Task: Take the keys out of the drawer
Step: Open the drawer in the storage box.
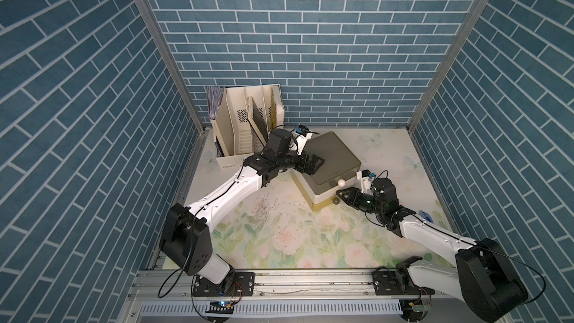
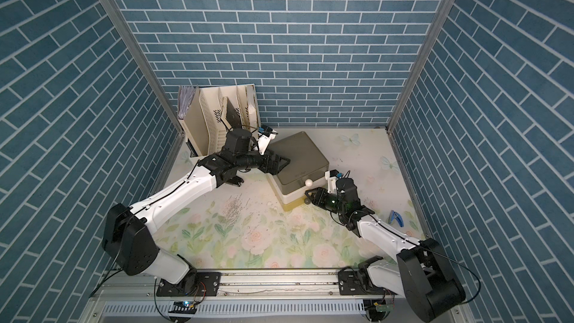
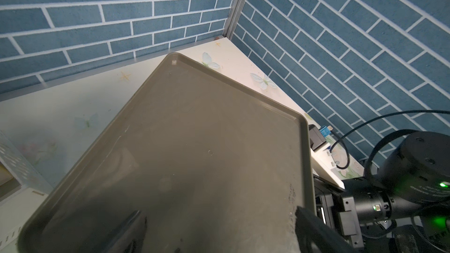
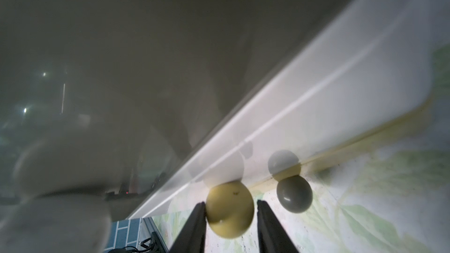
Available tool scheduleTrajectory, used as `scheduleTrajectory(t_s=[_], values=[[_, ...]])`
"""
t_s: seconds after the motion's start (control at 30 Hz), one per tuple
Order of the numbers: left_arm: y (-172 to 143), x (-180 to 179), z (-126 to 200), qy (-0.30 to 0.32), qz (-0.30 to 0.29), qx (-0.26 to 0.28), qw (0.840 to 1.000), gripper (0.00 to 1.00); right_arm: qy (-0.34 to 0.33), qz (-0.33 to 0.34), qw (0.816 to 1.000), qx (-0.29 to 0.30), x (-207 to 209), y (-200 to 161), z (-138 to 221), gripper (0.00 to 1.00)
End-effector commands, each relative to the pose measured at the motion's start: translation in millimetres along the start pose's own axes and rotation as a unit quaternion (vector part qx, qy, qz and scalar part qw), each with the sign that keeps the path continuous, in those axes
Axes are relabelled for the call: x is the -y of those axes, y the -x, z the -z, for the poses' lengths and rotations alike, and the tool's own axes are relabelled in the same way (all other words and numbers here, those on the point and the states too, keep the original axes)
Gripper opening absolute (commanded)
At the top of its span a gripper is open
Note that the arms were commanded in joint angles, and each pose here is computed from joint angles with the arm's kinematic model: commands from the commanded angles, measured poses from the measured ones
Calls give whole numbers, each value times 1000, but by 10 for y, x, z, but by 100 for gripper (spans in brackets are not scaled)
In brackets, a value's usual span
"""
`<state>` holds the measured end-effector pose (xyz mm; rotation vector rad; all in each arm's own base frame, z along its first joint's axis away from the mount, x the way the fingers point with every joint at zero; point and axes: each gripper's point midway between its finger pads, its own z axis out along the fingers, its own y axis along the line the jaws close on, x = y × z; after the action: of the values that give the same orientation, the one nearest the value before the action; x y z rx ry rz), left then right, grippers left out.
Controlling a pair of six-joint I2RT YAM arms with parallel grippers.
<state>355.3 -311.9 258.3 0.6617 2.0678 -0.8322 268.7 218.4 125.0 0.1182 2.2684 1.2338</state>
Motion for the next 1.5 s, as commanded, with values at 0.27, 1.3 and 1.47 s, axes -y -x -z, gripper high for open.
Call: scheduleTrajectory(t_s=[0.27, 1.3, 1.47], values=[[36, 41, -12, -6, -10, -3, 1000, 100, 20, 11, 999, 33, -69, 95, 7, 35], [28, 36, -5, -5, -8, -2, 1000, 100, 3, -6, 1000, 3, 29, -44, -98, 37], [19, 33, -11, -5, -8, -3, 1000, 100, 0, -4, 1000, 10, 19, -30, -68, 25]])
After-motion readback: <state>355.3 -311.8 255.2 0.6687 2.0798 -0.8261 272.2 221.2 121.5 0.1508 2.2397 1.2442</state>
